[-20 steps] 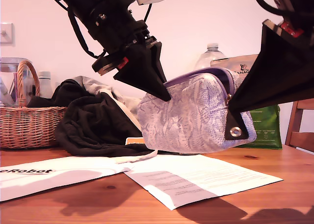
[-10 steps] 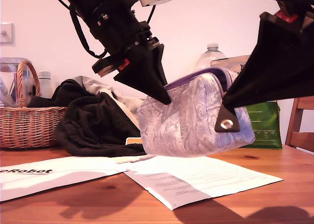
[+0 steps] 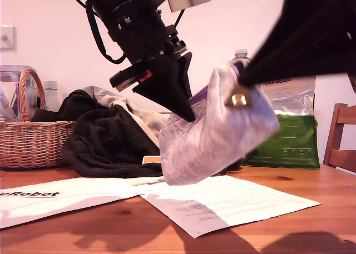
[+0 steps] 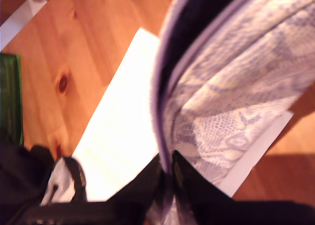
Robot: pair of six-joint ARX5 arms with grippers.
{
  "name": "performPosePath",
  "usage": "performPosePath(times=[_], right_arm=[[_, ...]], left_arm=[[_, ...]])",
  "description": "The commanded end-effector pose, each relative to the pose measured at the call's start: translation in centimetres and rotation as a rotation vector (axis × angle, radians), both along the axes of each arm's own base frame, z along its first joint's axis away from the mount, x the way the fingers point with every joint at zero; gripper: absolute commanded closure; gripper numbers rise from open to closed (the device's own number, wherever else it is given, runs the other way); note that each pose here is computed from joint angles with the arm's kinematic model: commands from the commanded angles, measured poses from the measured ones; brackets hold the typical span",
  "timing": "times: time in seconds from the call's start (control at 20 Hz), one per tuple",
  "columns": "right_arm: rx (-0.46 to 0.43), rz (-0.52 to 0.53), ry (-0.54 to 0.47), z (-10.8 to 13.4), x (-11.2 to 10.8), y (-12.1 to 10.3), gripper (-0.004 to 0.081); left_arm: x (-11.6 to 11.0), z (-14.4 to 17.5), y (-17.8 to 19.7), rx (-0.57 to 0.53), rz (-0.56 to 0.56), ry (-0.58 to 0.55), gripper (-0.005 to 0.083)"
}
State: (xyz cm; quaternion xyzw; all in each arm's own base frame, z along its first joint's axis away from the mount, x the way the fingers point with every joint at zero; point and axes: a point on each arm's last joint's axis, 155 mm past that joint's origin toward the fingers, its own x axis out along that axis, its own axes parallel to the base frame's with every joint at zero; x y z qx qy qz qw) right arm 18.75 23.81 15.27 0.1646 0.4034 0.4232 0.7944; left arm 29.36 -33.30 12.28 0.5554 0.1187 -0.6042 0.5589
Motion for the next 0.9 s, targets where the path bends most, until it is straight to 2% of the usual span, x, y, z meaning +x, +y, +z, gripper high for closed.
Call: performPosePath(times=[0.0, 0.15, 0.3, 0.4, 0.65, 0.85], right_arm=[[0.017, -0.003, -0.001, 0.8, 0.3, 0.0, 0.0783], [0.009, -0.027, 0.027, 0.4, 0.5, -0.5, 0.0783], [-0.099, -0.087, -0.016, -1.2, 1.7, -2.0, 0.0783], [-0.146, -0.113, -0.024, -2.1, 2.3, -2.6, 0.0783], [-0.214, -0.080, 0.000, -4.8, 3.1, -2.1, 0.0783], [-0.249, -0.050, 0.021, -6.6, 3.5, -1.7, 0.0783]], left_arm=[[-0.2, -0.2, -0.2, -0.002, -0.005, 0.000, 0.0797], [-0.1, -0.6, -0.1, 0.010, 0.002, 0.004, 0.0797], [-0.3, -0.3, -0.6, -0.022, -0.013, 0.017, 0.0797], [-0.4, -0.3, -0.7, -0.033, 0.020, 0.046, 0.0797], [-0.8, -0.3, -0.7, -0.069, 0.101, 0.136, 0.0797], [-0.9, -1.1, 0.5, -0.036, 0.132, 0.173, 0.0797]])
